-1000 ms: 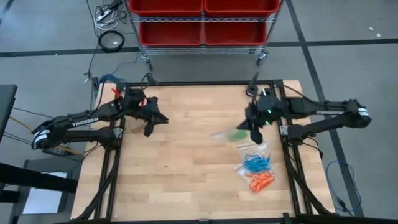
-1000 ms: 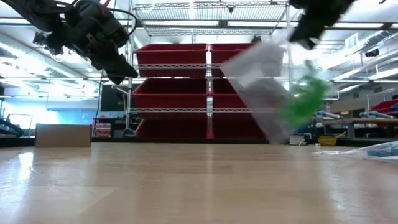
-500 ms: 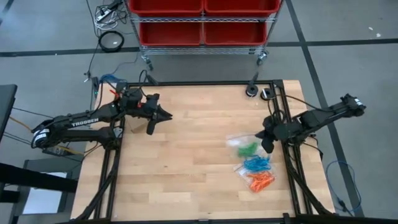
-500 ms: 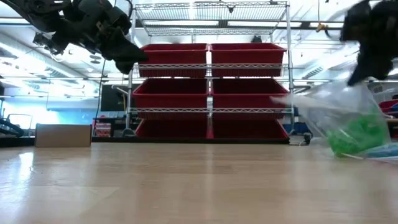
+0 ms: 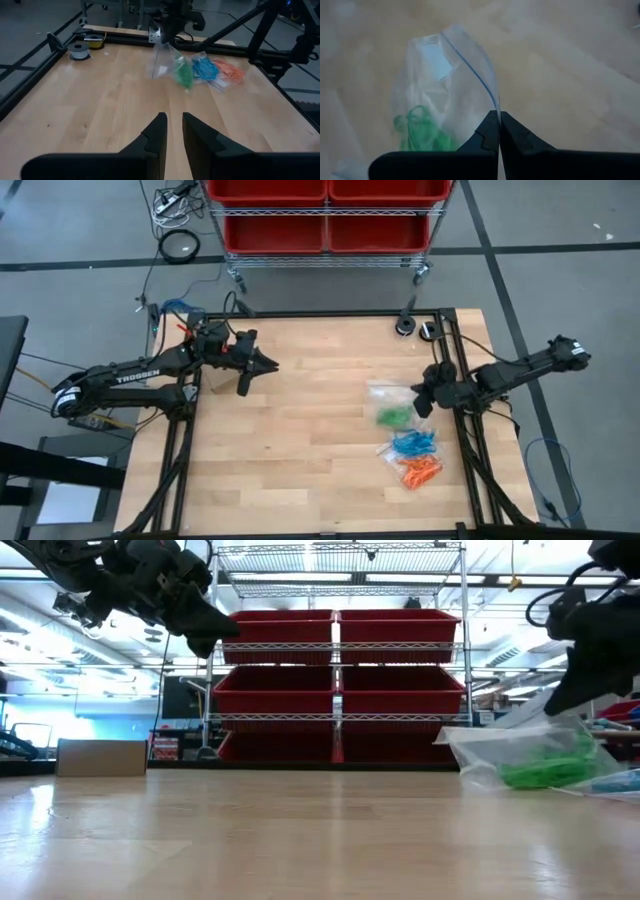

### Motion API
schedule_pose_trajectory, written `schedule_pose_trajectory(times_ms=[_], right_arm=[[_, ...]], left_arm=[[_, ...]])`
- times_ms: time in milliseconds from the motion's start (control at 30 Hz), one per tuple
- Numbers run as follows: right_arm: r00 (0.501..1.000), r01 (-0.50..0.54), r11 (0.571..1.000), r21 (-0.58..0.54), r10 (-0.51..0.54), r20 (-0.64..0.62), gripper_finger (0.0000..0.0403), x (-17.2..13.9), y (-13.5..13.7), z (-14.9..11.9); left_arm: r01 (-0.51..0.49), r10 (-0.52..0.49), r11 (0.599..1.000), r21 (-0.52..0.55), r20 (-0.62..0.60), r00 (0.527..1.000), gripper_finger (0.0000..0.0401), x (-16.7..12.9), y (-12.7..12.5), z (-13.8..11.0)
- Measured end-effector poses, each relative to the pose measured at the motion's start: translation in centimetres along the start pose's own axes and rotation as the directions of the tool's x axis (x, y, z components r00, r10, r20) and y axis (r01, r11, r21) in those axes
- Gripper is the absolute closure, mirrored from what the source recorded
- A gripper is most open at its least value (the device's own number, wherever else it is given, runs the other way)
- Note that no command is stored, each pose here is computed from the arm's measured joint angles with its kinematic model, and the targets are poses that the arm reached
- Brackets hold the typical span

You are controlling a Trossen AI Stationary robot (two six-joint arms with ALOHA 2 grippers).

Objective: Sort rubber bands
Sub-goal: Close the transparent zip bag

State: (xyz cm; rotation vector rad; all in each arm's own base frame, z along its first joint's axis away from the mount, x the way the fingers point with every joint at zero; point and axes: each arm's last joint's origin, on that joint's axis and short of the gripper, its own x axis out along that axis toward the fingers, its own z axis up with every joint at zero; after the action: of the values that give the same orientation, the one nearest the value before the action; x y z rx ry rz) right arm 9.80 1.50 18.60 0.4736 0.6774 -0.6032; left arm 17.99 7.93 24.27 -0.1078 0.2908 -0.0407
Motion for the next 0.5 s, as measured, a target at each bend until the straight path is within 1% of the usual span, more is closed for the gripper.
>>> schedule_pose_trajectory(times_ms=[167, 267, 367, 500], right_arm=[[0.999, 0.040, 0.999, 0.009, -0.040, -0.006, 0.0400, 0.4, -0.5, 0.5], [0.999, 0.041, 0.999, 0.008, -0.041, -0.016, 0.0382, 0.6, -0.7, 0.8], [0.999, 0.054, 0.998, 0.018, -0.054, -0.004, 0.0346, 0.7, -0.8, 1.1], [0.999, 0.037, 0.999, 0.009, -0.037, 0.036, 0.0278, 0.8, -0.7, 1.7]], left_arm=[[-0.003, 0.003, 1.000, 0.002, 0.004, 1.000, 0.0333, 0.0, 0.0, 0.0], [-0.003, 0.003, 1.000, 0.003, 0.009, 1.000, 0.0333, 0.0, 0.0, 0.1], [-0.003, 0.003, 1.000, 0.003, 0.012, 1.000, 0.0333, 0.0, 0.0, 0.1], [-0.003, 0.003, 1.000, 0.001, 0.011, 1.000, 0.0333, 0.0, 0.0, 0.1]])
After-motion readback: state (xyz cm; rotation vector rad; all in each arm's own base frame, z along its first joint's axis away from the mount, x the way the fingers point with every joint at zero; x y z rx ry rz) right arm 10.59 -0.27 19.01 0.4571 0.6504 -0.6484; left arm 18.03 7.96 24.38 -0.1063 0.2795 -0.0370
